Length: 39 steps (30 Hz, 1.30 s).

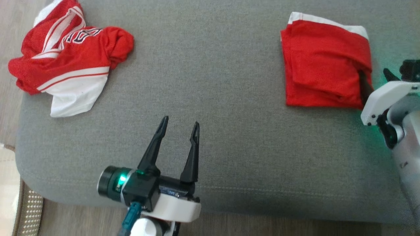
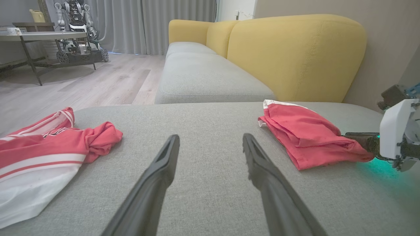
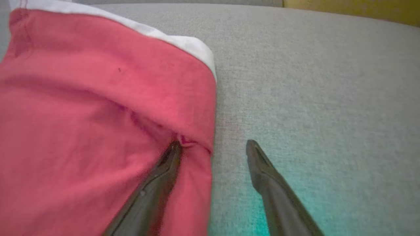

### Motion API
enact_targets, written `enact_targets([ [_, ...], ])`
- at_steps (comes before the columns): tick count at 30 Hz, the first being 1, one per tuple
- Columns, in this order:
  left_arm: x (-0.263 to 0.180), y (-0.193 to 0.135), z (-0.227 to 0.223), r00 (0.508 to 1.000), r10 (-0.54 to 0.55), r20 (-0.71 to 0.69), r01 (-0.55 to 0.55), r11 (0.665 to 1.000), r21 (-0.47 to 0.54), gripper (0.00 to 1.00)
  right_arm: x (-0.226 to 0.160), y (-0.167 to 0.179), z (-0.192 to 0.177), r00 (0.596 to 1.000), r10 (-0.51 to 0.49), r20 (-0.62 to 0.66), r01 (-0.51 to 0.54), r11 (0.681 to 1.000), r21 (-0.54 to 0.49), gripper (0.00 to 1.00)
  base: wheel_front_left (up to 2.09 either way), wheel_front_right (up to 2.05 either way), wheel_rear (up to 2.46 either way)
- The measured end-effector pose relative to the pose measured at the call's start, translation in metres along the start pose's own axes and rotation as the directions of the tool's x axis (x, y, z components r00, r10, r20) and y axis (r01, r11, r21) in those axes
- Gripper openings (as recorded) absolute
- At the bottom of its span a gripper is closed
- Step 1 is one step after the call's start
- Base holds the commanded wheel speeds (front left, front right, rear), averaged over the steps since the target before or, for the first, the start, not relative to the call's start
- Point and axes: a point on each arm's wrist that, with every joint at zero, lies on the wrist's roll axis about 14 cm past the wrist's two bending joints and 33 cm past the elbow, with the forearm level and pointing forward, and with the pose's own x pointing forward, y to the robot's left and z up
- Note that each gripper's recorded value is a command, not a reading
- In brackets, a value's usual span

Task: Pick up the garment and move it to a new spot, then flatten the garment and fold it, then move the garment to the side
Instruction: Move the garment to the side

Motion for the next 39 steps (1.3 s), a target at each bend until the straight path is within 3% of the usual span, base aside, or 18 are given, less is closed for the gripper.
enact_targets([
  [1,0.002,0.001,-0.001,1.0,0.001,-0.001,-0.001,1.0,0.0,1.0,0.003,0.002,-0.001,1.0,0.006,-0.006,-0.006,1.0,-0.003,0.98,0.0,0.0,0.0],
  [4,0.007,0.002,-0.005,1.0,0.003,-0.012,-0.004,1.0,-0.015,1.0,0.013,0.007,-0.001,1.0,0.025,-0.013,-0.025,1.0,-0.009,0.42,0.0,0.0,0.0],
  [5,0.008,0.002,-0.007,1.0,0.003,-0.017,-0.004,1.0,-0.017,1.0,0.015,0.009,0.0,0.999,0.03,-0.013,-0.03,0.999,-0.013,0.29,0.0,0.0,0.0],
  [6,0.009,0.003,-0.009,1.0,0.003,-0.023,-0.003,1.0,-0.016,1.0,0.018,0.011,0.001,0.999,0.036,-0.012,-0.036,0.999,-0.015,0.0,0.0,0.0,0.0],
  [15,0.019,-0.009,-0.017,0.998,-0.045,-0.031,0.044,0.999,-0.026,1.0,0.019,-0.008,0.004,1.0,0.015,-0.003,-0.015,0.998,-0.055,0.0,0.0,0.0,0.0],
  [21,0.042,-0.033,-0.016,0.988,-0.152,0.008,0.152,0.988,-0.018,1.0,0.001,-0.07,0.006,0.995,-0.097,0.004,0.097,0.988,-0.116,0.0,0.0,0.0,0.0],
  [31,0.066,-0.079,-0.041,0.946,-0.324,0.002,0.323,0.944,-0.063,1.0,-0.035,-0.168,0.029,0.957,-0.279,0.075,0.288,0.931,-0.223,0.0,0.0,0.0,0.0],
  [39,0.073,-0.093,-0.071,0.921,-0.387,-0.039,0.383,0.92,-0.082,1.0,-0.044,-0.203,0.024,0.937,-0.343,0.072,0.349,0.891,-0.29,0.0,0.0,0.0,0.0],
])
